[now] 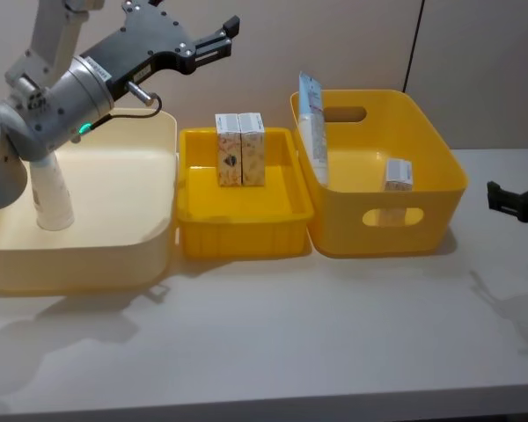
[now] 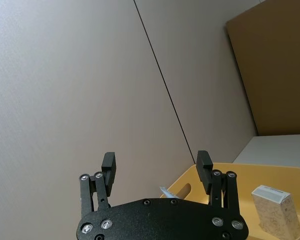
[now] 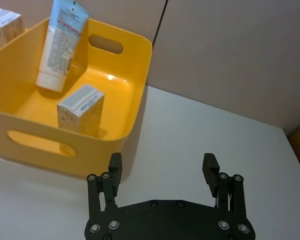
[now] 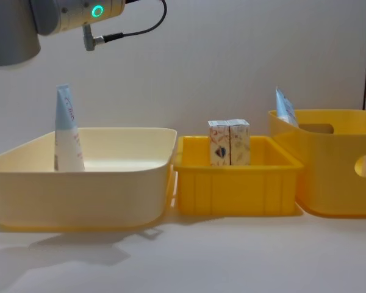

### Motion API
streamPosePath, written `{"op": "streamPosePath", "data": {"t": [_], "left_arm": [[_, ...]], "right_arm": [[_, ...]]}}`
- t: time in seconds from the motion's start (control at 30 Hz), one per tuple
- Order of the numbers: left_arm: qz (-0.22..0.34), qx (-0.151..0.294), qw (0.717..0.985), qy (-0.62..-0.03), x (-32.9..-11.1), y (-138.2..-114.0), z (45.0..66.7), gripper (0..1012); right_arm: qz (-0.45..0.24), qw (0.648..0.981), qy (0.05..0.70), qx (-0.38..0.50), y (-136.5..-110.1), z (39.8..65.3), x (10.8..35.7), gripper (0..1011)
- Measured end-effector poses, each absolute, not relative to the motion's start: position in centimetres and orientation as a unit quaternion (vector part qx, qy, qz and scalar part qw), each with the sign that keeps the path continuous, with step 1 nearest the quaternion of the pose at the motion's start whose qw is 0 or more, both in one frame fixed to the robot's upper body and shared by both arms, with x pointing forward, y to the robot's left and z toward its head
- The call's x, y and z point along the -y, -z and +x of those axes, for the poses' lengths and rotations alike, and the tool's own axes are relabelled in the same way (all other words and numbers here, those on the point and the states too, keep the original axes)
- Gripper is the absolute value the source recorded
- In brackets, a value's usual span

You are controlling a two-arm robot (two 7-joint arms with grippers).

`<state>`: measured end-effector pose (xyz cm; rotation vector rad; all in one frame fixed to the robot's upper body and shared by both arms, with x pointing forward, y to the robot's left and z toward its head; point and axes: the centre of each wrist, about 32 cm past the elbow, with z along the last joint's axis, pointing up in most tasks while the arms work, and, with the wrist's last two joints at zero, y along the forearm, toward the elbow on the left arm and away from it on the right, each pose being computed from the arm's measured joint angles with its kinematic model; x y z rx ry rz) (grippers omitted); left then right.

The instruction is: Bimanual collaborative sorting of washing and personal care products

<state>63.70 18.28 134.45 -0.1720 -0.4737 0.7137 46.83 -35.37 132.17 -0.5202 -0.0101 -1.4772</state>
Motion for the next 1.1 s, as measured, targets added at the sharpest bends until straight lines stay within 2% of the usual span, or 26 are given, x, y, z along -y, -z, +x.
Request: {"op": "streamPosePath", "data": {"t": [0.43, 1.1], "left_arm": [[-0.081, 0.223, 0.904, -0.356, -18.4, -133.5, 63.2, 1003], [-0.046, 0.184, 0.886, -0.423, -19.2, -128.1, 59.1, 1003]], "right_arm": [[-0.23, 0.718, 0.657, 0.014, -131.2, 46.7, 34.9, 1001], [-0.158, 0.771, 0.616, 0.044, -126.5, 46.7, 30.9, 1001]]}}
